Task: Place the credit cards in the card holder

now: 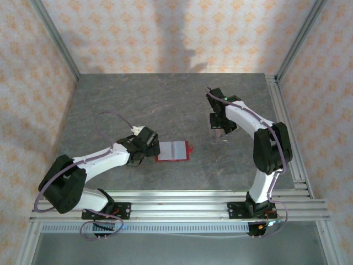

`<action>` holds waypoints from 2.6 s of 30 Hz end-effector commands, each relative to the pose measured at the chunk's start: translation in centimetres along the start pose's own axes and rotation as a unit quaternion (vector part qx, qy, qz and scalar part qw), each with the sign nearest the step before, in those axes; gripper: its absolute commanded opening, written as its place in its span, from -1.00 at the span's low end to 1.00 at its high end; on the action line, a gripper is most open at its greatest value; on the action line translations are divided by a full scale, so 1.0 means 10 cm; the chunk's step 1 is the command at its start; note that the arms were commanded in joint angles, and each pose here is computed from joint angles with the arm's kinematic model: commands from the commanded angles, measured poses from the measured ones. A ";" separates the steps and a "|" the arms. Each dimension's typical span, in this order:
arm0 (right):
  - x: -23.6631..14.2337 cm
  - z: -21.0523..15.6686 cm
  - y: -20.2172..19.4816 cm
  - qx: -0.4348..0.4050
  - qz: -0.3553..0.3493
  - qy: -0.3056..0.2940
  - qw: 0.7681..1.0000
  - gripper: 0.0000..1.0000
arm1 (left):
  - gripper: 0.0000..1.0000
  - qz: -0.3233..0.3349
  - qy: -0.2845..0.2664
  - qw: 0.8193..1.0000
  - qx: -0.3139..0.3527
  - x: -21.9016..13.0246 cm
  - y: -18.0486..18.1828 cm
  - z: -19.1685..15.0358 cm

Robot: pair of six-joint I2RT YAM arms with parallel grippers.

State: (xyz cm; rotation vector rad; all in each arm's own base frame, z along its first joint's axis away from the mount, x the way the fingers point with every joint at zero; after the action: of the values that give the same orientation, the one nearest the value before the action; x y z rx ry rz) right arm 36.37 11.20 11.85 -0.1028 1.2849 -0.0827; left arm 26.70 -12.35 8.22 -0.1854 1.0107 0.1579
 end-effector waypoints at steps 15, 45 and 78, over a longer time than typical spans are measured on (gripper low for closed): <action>-0.25 0.08 0.01 -0.003 0.025 -0.019 1.000 -1.00 | 1.00 -0.001 -0.001 1.000 0.004 -0.02 -0.03 0.07; -0.95 0.16 0.13 0.035 0.137 -0.086 0.986 -1.00 | 1.00 0.000 0.002 1.000 0.012 -0.04 -0.06 0.10; -0.57 -0.74 1.54 0.096 0.431 -0.093 0.892 -1.00 | 1.00 0.048 0.046 0.992 0.105 0.21 -0.24 -0.08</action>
State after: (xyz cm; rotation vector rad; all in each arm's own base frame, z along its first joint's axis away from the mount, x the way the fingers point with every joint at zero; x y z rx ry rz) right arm 26.94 26.02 12.68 0.5849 1.1064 0.5079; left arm 27.72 -15.59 6.01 -0.0234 1.1244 0.0850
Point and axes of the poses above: each hand's point on the last joint's axis, 136 mm out from that joint toward the fingers, its own x axis out along the fingers, its own y axis along the line the jaws close on, z = x × y, the point moved 3 cm from there along -x, back along the fingers, and after that the axes turned 2 degrees about -x, right-handed, at the moved point
